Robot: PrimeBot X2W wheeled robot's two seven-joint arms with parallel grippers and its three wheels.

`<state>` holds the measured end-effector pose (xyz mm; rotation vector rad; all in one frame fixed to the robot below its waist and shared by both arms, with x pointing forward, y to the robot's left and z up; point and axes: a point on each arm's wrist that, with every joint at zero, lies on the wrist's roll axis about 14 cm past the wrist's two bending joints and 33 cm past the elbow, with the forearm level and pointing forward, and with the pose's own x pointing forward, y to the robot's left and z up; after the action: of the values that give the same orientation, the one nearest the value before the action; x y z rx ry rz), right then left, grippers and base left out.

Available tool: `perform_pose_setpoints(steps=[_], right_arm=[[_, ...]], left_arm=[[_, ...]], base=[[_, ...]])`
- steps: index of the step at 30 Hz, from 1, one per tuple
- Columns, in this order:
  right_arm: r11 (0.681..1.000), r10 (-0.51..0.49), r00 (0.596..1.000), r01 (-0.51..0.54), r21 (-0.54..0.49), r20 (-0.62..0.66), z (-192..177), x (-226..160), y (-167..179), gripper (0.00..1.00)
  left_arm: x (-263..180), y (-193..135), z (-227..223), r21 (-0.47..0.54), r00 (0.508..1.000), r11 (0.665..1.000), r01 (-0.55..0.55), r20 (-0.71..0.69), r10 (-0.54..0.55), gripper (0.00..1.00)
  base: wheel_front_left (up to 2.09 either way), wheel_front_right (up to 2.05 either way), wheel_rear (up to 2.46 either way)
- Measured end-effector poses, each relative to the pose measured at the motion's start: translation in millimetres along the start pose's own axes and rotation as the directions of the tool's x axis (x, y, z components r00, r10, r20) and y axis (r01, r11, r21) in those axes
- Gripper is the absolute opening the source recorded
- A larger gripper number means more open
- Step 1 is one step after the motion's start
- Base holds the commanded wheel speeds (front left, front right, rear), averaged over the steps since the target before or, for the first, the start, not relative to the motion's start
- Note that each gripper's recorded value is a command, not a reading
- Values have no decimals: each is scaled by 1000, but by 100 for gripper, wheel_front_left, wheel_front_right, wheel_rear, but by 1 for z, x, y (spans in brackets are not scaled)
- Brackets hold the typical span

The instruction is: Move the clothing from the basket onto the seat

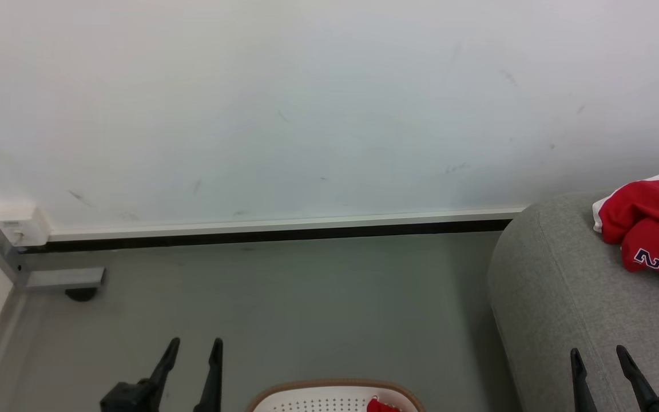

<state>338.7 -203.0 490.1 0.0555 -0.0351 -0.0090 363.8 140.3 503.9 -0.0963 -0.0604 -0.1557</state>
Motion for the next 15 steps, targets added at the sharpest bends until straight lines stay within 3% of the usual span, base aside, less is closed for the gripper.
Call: perform_pose_setpoints(steps=[8,15], right_arm=[[1000,-24,1000,24,-2,9,3,2,-8,100],[997,-66,995,68,-27,70,24,17,-23,100]], left_arm=[[6,-6,-4,-5,1000,1000,27,-10,-27,100],[23,-46,-23,-36,984,987,159,-74,-161,100]], base=[[0,0,0],[0,0,0]])
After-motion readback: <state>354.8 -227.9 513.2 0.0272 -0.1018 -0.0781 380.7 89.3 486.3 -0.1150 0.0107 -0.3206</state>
